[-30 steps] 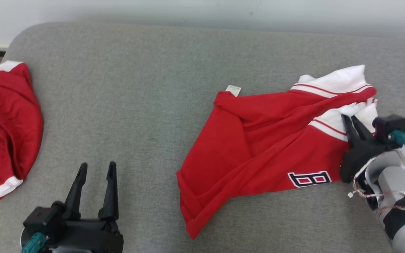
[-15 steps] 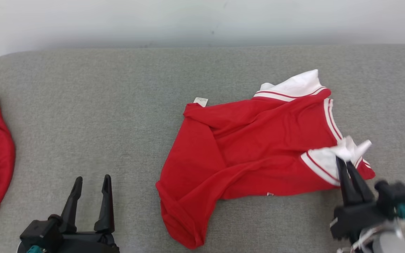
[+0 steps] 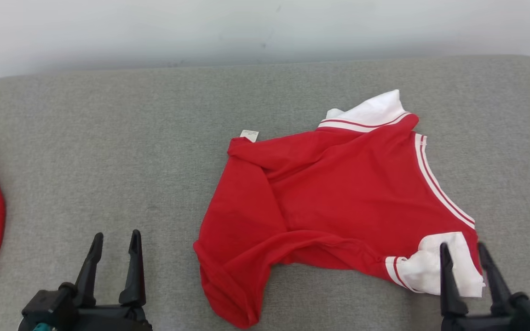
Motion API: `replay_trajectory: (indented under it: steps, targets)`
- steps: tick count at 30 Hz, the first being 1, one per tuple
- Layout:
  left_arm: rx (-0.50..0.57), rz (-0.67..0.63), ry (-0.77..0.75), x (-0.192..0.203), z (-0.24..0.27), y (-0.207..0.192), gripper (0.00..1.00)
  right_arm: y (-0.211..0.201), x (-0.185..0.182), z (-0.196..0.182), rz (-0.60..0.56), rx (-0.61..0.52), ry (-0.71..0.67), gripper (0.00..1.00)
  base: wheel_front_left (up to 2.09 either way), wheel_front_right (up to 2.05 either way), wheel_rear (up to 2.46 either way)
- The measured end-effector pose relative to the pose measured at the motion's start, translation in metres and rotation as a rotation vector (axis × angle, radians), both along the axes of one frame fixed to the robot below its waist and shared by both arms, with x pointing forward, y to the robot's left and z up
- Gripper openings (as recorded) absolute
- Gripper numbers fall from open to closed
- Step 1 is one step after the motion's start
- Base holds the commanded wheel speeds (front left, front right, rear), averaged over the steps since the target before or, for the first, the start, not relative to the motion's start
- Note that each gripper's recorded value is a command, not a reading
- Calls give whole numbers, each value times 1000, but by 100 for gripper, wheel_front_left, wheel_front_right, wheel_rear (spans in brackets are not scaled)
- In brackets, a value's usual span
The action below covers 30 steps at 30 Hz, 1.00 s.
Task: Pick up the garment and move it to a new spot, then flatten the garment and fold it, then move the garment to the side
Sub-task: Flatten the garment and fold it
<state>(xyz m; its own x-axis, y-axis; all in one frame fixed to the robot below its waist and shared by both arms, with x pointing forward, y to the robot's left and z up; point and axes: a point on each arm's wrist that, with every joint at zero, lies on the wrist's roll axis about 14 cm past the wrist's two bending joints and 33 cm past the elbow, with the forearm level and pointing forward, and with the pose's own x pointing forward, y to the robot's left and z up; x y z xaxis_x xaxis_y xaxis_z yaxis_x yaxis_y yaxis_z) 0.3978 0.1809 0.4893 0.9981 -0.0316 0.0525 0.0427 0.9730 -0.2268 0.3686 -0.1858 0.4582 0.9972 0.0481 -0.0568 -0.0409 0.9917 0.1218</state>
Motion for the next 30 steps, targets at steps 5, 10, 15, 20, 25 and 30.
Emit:
replay_trajectory:
  steps: [5,10,15,20,25,30]
  targets:
    - [11,-10,2,1,-1,-3,100,-4,2,41,-15,-7,-129,100,0,0,0]
    - [16,-44,-7,6,2,-13,100,-3,-1,55,-18,-9,-170,100,0,0,0]
    - [43,-95,-52,27,16,-25,100,0,-3,53,-11,-20,-165,100,0,0,0]
    - [82,-172,-30,50,9,-39,100,0,-1,50,-13,-21,-154,100,0,0,0]
    - [114,-280,61,64,-21,-63,100,2,1,43,-8,-29,-132,100,0,0,0]
    - [129,-345,161,63,-53,-77,100,3,2,39,-5,-29,-120,100,0,0,0]
